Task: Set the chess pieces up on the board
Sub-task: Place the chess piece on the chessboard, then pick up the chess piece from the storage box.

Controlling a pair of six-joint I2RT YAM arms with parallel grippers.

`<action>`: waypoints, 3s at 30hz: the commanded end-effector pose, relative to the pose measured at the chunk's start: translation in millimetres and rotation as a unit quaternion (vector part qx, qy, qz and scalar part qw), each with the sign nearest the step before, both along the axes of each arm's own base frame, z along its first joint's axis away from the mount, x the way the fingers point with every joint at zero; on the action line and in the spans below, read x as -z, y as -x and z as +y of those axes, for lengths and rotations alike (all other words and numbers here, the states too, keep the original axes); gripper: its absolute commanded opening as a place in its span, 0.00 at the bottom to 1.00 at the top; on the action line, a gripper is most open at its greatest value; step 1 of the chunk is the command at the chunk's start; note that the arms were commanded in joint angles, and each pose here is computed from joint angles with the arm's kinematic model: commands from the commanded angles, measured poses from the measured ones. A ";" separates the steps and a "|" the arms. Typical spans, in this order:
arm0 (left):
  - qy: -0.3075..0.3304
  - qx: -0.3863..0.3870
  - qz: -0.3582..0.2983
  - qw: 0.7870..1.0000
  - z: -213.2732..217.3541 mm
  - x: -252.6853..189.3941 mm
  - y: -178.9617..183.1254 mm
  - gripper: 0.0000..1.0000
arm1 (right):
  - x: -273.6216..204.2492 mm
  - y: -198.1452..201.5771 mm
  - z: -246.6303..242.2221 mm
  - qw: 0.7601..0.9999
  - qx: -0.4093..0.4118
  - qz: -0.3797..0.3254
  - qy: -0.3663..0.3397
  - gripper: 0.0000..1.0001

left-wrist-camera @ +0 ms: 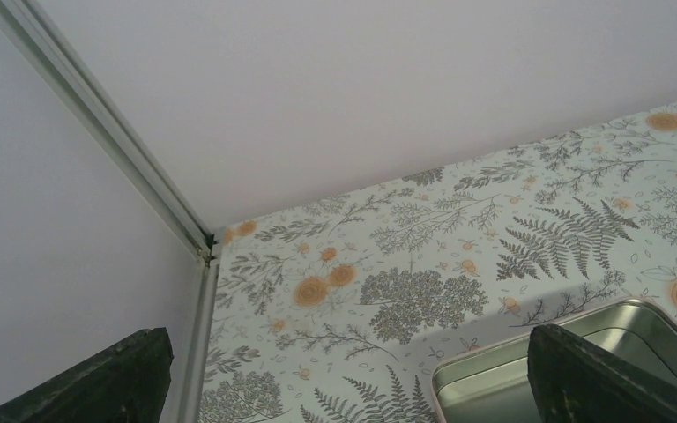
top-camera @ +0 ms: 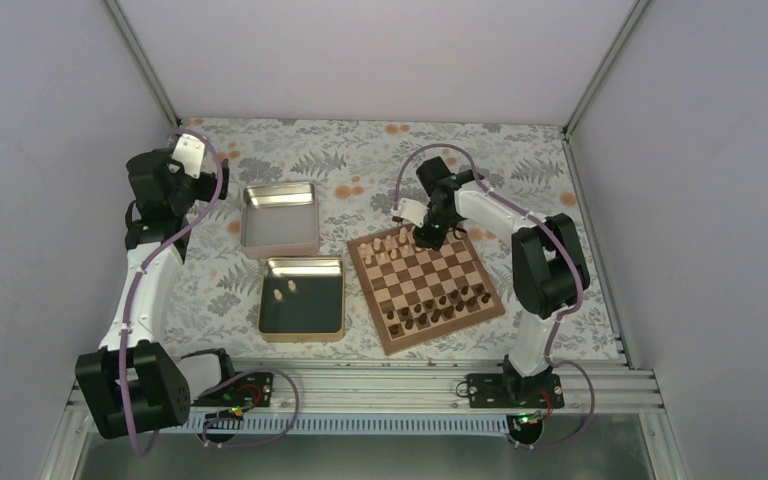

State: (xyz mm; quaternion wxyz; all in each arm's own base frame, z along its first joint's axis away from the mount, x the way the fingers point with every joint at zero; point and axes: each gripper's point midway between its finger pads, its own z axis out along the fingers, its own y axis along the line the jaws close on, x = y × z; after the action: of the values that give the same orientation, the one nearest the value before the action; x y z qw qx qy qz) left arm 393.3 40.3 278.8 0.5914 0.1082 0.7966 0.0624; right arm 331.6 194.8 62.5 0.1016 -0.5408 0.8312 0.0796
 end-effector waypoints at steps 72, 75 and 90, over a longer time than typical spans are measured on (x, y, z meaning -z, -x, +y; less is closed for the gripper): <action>-0.002 -0.012 -0.013 1.000 5.5 -7.8 1.1 1.00 | 3.2 102.1 298.3 0.935 -0.331 -0.116 -0.052 0.38; -0.002 -0.010 -0.015 1.000 4.8 -8.4 1.7 1.00 | 1.2 102.6 297.8 0.935 -0.331 -0.116 -0.052 0.38; -0.002 -0.005 -0.013 1.000 3.1 -6.2 1.3 1.00 | -6.0 90.5 306.4 0.934 -0.325 -0.141 -0.049 0.36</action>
State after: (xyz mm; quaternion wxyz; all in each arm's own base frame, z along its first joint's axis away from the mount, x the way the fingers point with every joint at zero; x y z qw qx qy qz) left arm 393.1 44.1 276.8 0.5873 0.1012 0.8000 0.0697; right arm 230.9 493.9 60.6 0.1939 -0.7880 0.5788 0.0798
